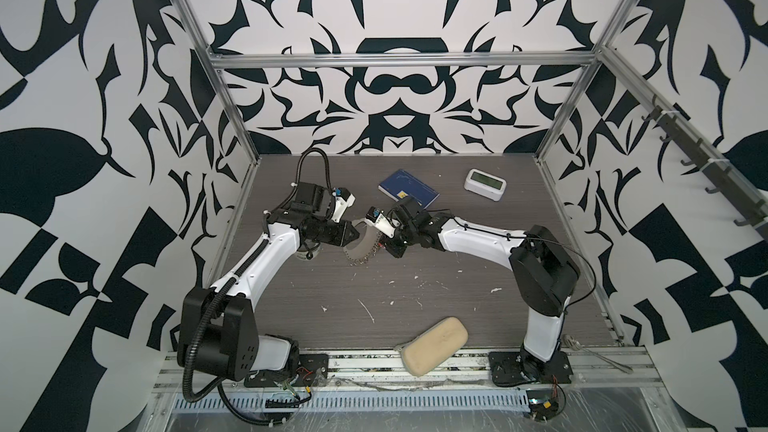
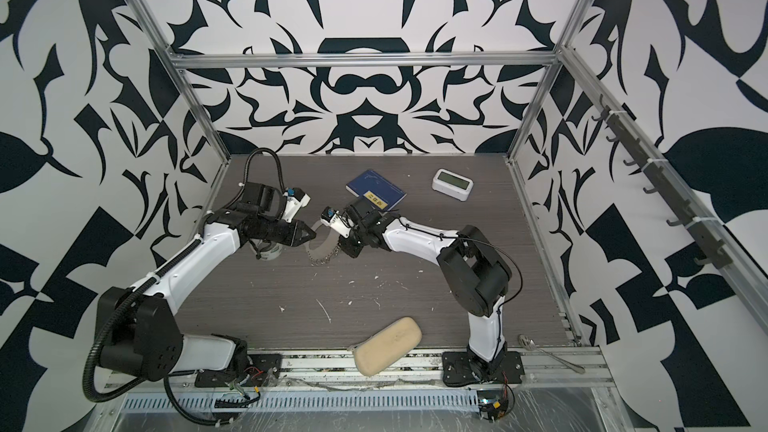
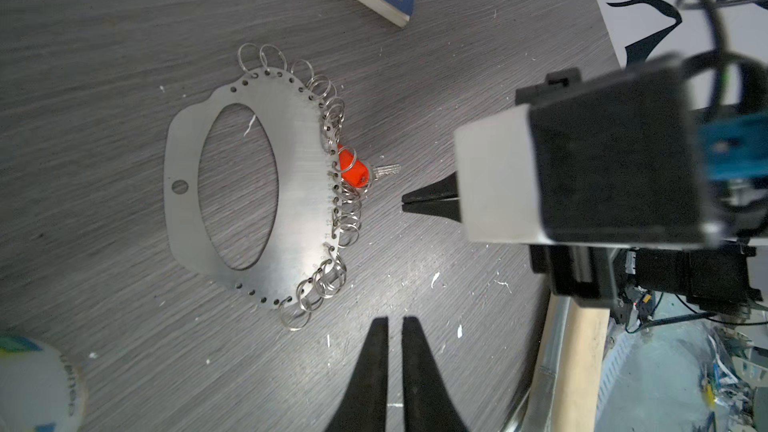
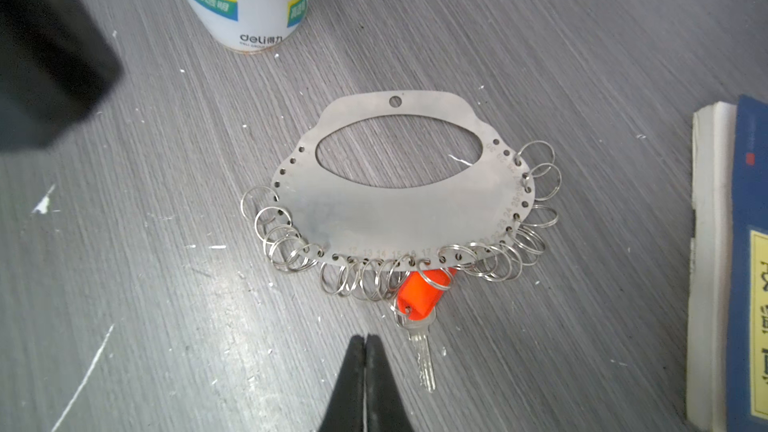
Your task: Remove the keys from the keyring
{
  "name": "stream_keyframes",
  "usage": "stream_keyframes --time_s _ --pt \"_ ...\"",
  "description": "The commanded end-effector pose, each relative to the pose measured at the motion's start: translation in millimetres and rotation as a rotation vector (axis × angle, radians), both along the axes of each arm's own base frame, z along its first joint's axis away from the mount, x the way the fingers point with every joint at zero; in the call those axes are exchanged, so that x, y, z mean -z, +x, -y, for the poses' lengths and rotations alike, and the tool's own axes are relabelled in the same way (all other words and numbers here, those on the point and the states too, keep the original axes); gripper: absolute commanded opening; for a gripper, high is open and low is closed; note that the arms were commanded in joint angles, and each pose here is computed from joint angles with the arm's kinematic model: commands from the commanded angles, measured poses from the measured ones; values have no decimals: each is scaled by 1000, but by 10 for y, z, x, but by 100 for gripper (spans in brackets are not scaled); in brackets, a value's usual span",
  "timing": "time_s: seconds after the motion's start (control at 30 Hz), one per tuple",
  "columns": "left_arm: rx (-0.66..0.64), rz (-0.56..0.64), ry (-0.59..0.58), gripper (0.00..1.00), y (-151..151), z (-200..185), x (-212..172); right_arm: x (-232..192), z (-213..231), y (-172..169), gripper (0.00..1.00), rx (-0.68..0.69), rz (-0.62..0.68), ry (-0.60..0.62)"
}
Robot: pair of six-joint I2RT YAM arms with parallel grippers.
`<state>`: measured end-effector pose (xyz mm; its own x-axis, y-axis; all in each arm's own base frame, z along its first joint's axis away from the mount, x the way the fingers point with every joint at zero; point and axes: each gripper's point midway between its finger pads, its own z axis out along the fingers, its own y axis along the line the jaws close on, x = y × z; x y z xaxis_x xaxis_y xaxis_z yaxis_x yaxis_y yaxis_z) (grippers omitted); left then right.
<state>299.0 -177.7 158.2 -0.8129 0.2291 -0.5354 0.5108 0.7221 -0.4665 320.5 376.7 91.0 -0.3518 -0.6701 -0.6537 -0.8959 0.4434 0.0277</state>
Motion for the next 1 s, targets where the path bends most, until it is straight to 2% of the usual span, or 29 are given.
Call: stream_keyframes --time_s 0.0,0.13,0.2,0.33,0.53,0.7,0.97 --pt "22 -29 -12 13 -54 20 66 -65 -54 59 16 15 -8 -17" --pt "-3 -80 2 13 -65 -3 167 32 -24 119 28 19 14 -58" --pt "-6 -86 4 13 -70 -7 183 82 -7 116 30 -8 30 -82" --pt "-8 -89 9 13 -62 -11 203 182 8 43 30 -123 77 -115" --pt "-9 -85 22 13 -71 -31 222 173 -54 -32 27 -306 208 -90" --pt "-18 -55 8 13 -81 -40 234 220 -88 -11 24 -360 205 -91" --pt "-34 -3 -15 13 -150 -115 206 307 -66 96 29 -380 219 -133"
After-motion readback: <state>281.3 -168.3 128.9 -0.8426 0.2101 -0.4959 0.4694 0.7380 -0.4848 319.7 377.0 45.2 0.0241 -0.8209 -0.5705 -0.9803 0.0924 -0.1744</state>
